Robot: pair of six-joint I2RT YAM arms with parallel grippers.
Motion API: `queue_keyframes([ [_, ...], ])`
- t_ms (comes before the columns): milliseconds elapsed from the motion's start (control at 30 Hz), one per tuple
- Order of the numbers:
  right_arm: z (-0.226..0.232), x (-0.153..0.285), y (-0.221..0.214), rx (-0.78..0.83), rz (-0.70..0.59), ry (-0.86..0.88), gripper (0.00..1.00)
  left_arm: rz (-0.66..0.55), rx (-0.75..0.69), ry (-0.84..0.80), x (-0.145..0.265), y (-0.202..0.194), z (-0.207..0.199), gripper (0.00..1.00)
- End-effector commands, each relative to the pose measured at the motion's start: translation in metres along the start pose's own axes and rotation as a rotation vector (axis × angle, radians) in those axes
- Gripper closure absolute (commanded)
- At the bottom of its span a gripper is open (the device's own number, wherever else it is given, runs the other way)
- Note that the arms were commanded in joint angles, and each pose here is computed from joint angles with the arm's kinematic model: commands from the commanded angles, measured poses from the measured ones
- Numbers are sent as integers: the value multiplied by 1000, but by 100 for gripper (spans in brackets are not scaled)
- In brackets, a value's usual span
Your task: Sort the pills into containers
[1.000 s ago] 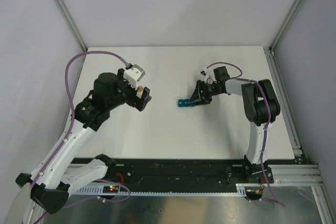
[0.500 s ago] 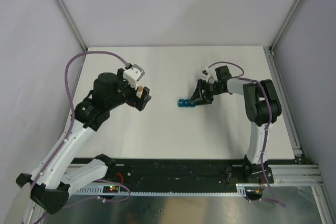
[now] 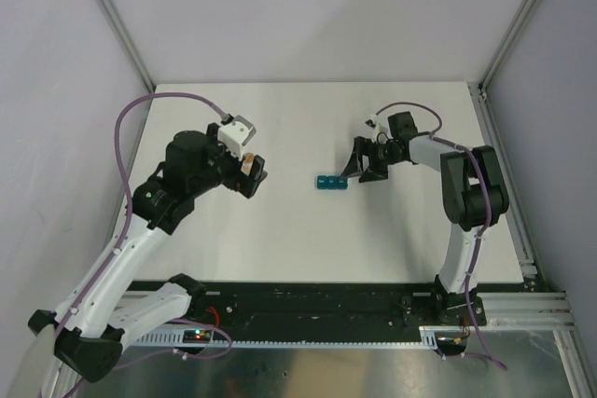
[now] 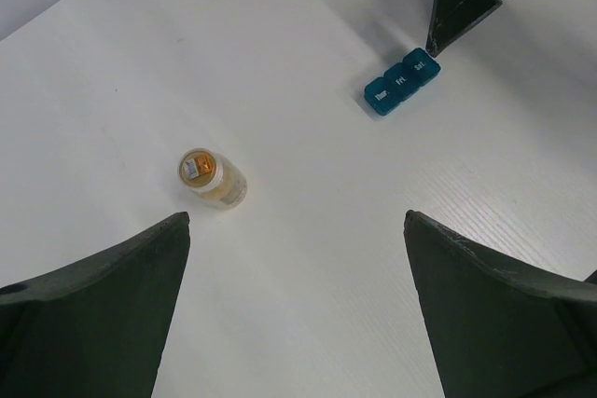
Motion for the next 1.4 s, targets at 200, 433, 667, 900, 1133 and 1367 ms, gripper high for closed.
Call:
queue_keyframes([
  [200, 1, 34, 21, 141, -131, -168, 3, -31, 32, 129, 9, 5, 18, 0],
  [433, 1, 74, 25, 269, -213, -356, 1, -35, 52, 214, 16, 4, 28, 0],
  [667, -9, 119, 31, 371, -311, -651, 1, -36, 72, 346, 26, -7, 42, 0],
  [900, -25, 155, 33, 391, -394, -910, 0, -21, 127, 469, 32, -21, 56, 0],
  [1133, -21, 189, 25, 408, -511, -1014, 1, -5, 152, 596, 42, -32, 73, 0],
  [1367, -7, 219, 5, 407, -632, -998, 0, 25, 131, 680, 51, -42, 83, 0],
])
Point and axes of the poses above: each gripper's point midway between its finger pads, its own x axis back along the fingers, its own z axis along the line the jaws close on, y = z × x, the point moved 4 cm from there along x, back along the fingers, and after that the axes turned 15 degrees about -x, right-handed, at the moved point
